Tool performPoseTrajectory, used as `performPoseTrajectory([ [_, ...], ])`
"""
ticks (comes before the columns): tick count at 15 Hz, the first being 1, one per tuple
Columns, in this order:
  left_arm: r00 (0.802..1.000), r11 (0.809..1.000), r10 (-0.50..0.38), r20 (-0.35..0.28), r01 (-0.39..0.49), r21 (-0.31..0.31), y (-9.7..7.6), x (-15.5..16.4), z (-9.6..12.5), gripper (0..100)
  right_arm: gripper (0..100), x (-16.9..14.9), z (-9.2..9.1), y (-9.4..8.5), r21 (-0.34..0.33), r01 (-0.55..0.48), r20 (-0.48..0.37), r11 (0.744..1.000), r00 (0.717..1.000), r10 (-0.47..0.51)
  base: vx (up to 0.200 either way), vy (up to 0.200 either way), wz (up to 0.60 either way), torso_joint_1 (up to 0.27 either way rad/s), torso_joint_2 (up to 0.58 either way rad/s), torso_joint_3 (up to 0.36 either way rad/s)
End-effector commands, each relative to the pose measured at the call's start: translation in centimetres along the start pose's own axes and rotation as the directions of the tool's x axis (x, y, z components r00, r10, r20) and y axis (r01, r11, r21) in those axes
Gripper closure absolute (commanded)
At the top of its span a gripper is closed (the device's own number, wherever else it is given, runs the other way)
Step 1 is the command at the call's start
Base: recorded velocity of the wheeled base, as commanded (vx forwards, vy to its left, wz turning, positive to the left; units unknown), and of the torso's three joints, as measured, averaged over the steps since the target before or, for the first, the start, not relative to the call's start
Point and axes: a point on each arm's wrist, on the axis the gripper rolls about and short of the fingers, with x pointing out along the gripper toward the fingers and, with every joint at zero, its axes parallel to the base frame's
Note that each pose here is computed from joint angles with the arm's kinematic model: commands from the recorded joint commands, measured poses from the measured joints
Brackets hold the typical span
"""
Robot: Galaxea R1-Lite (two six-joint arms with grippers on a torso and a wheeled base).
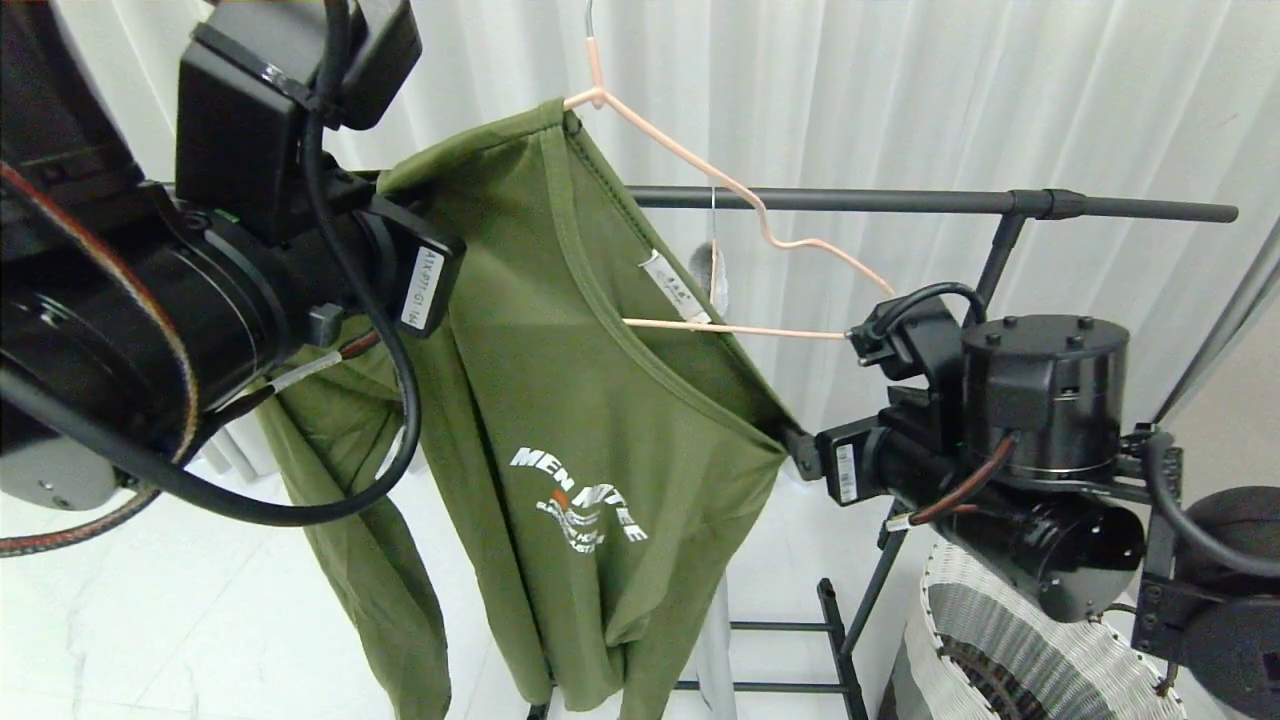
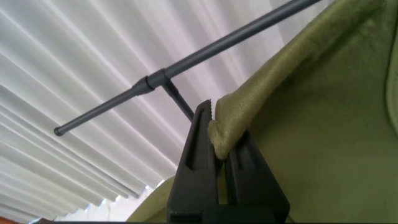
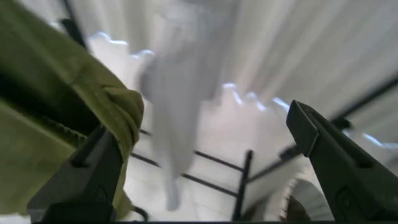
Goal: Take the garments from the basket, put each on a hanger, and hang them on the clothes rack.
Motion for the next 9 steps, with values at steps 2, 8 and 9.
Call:
performPoseTrajectory([
  [2, 1.0, 1.0, -0.005, -0.01, 0.005, 0.008, 0.0, -0.4, -0.6, 100, 0, -0.7, 1.4, -3.6, 0.047, 0.085, 0.043, 0.995, 0.995, -0.087, 0.0, 0.0, 0.0, 0.0, 0.0, 0.0],
  [8, 0.997, 0.996, 0.007, -0.082, 0.0, 0.088, -0.1, -0.5, -3.3, 100, 0, -2.2, 2.7, -4.8, 0.064, 0.098, 0.09, 0.993, 0.99, -0.104, 0.0, 0.0, 0.0, 0.0, 0.0, 0.0],
  [9, 0.996, 0.995, 0.027, -0.088, -0.018, 0.1, -0.1, -0.3, -4.0, 100, 0, -2.5, 3.0, -5.0, 0.068, 0.098, 0.101, 0.993, 0.989, -0.104, 0.0, 0.0, 0.0, 0.0, 0.0, 0.0],
])
